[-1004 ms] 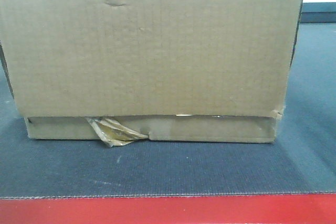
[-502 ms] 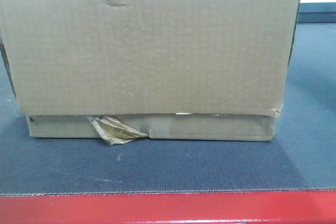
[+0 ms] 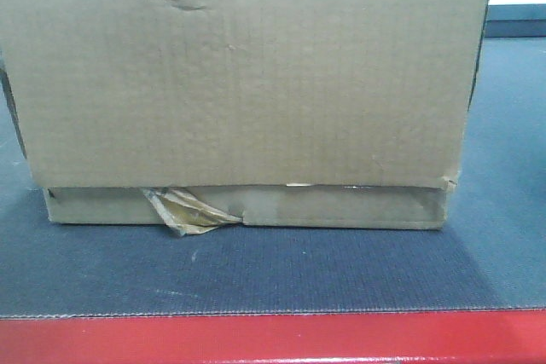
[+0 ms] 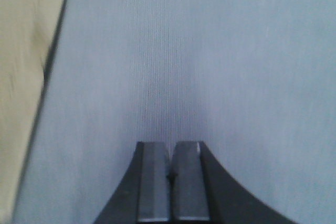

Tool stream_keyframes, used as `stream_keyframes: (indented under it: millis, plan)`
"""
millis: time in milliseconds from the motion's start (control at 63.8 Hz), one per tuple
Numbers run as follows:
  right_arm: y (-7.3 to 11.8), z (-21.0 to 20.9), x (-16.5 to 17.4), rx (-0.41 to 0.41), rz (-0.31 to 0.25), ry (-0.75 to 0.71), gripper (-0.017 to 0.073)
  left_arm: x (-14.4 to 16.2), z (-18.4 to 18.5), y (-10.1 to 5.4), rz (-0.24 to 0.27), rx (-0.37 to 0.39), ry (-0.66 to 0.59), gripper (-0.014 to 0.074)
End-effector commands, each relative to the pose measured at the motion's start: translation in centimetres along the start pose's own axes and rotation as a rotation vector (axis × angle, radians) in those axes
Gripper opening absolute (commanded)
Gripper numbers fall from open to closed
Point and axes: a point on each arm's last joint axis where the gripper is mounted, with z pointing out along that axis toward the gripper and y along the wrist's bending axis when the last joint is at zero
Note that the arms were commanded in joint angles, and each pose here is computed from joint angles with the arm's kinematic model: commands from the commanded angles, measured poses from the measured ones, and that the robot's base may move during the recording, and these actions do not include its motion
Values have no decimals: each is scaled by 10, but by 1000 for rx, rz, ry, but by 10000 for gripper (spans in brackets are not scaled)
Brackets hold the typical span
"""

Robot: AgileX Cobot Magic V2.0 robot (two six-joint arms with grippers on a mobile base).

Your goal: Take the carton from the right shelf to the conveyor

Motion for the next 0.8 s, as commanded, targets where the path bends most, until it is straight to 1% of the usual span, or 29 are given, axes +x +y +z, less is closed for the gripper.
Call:
stream_keyframes:
  millis: [0, 78, 157, 267, 329, 470, 643, 784]
  plan:
    - [-2, -15, 19, 0, -31, -104, -69, 9, -15, 2, 3, 9, -92, -3]
    - [-2, -25, 38, -7, -37, -133, -69, 18, -28, 3, -1, 12, -143, -3]
    - [-2, -41, 51, -17, -40, -210, -69, 24, -38, 4, -5, 14, -188, -3]
    - [-2, -67, 60, -37, -47, -333, -69, 27, -55, 6, -11, 18, -269, -3]
    - [-2, -87, 65, -48, -47, -436, -69, 27, -62, 6, -14, 20, -308, -3]
    - [-4, -117, 76, -62, -44, -617, -69, 29, -76, 7, -20, 22, -374, -3]
    - [-6, -143, 87, -73, -38, -801, -69, 31, -82, 8, -23, 21, -396, -3]
    - [-6, -148, 83, -78, -38, -860, -69, 31, -82, 8, -23, 20, -395, -3]
